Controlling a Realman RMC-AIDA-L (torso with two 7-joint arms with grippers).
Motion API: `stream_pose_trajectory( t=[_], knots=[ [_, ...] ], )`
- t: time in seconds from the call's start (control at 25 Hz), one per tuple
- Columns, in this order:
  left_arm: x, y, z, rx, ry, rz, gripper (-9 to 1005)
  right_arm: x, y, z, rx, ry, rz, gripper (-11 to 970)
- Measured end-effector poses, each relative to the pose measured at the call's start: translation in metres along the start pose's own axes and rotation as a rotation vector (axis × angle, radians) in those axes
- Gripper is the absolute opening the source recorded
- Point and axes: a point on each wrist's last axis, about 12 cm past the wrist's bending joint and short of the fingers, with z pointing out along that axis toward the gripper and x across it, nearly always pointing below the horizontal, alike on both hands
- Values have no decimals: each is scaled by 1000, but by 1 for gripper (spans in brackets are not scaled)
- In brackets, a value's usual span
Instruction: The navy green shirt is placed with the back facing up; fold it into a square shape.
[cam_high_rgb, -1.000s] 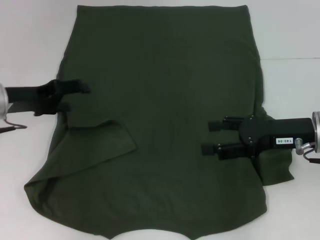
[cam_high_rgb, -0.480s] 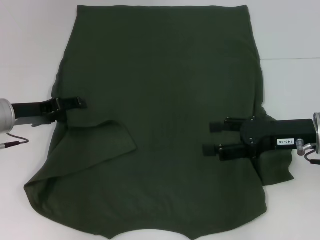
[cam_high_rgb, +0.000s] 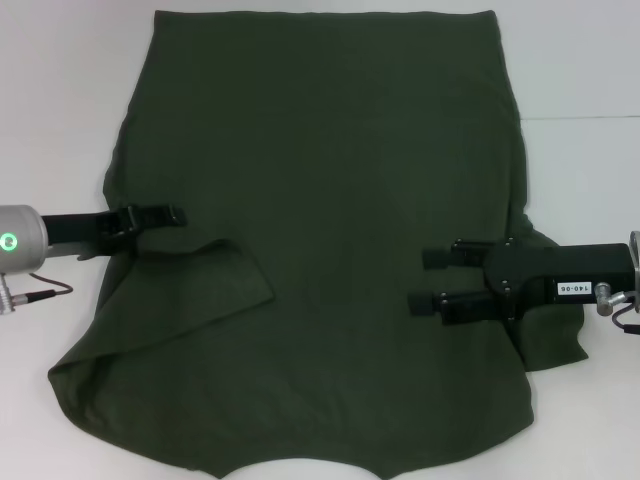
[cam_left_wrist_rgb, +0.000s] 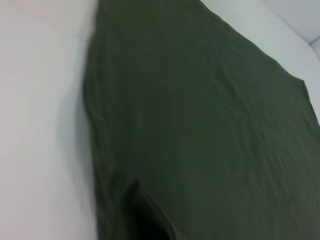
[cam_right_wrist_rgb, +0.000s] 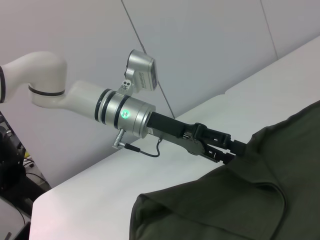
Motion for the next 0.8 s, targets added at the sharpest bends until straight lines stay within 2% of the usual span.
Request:
stream_pose_trajectory(
  t=[0.16, 0.28, 0.36, 0.4, 0.44, 0.52, 0.6, 0.72, 0.8],
  knots=[
    [4, -7, 9, -2, 25, 18, 902, 1, 0, 1, 0, -1, 2, 889],
    [4, -14, 13, 40, 16, -67, 901, 1, 0, 1, 0, -2, 2, 888],
    [-7, -31, 11, 181, -37, -174, 900, 0, 0, 1, 2, -5, 2, 888],
    [-16, -45, 6, 306, -71, -204, 900, -2, 0, 1, 1, -6, 2, 888],
    [-24, -56, 1, 408, -105, -204, 900, -3, -1, 2, 0, -6, 3, 887],
    [-32, -68, -7, 518, -137, -181, 899, -5, -1, 2, -2, -4, 8, 887],
    [-28, -63, -10, 515, -137, -184, 899, -5, -1, 1, -3, -3, 12, 886],
    [-14, -36, -14, 443, -171, -214, 898, -3, -1, 1, 0, -5, 16, 885],
    [-4, -21, -23, 427, -210, -185, 897, -3, -1, 1, 5, -5, 18, 885]
  ],
)
